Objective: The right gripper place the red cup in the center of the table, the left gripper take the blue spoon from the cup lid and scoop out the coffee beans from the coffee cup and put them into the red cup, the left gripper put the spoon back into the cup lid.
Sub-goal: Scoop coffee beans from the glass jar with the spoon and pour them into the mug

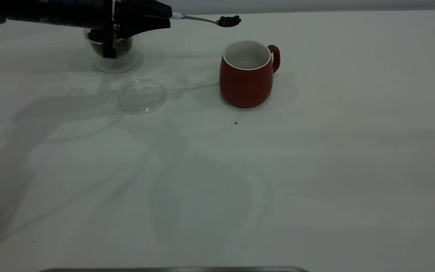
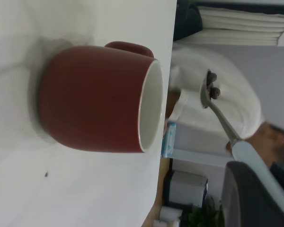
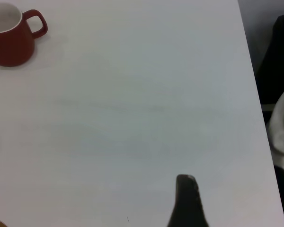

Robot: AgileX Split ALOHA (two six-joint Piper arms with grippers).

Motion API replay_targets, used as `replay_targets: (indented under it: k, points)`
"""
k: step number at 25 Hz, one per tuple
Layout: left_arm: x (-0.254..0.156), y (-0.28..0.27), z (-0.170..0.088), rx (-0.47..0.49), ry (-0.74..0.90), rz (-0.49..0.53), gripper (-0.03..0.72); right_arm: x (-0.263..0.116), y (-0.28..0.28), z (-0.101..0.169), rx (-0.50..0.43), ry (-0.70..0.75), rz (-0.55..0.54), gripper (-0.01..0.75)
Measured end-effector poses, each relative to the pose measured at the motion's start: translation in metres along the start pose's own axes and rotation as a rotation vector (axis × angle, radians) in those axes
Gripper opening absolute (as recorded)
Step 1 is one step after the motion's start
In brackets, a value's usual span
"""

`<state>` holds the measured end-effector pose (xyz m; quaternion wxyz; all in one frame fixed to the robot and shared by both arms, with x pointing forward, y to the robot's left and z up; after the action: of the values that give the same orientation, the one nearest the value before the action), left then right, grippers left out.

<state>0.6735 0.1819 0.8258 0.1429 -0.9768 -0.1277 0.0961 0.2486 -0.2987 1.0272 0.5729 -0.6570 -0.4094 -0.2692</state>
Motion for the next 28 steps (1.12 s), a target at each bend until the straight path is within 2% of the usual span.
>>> replay_targets:
  k: [9,16,28]
  points:
    - [-0.006,0.017,0.000,0.041,0.073,-0.001,0.118,0.000,0.000,0.000,0.000,0.000,0.000,0.590]
    - [-0.005,0.022,0.017,0.066,0.143,-0.001,0.118,0.000,0.000,0.000,0.000,0.000,0.000,0.590]
    - [-0.004,0.023,0.022,0.084,0.522,0.003,0.118,0.000,0.000,0.000,0.000,0.000,0.000,0.590]
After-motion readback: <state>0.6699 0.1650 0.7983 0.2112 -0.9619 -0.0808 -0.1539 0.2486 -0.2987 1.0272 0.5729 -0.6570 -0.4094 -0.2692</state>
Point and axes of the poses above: a point on each arm's last joint axis where the gripper is mounted, y pointing out along that axis toward the gripper, z along the wrist's bending axis when the last joint is at zero, x = y × z, the point moved 2 cm from there along y, pointing out along that axis toward the gripper, and after that the axes turned 9 degrees about -y, right-handed, at the moved point
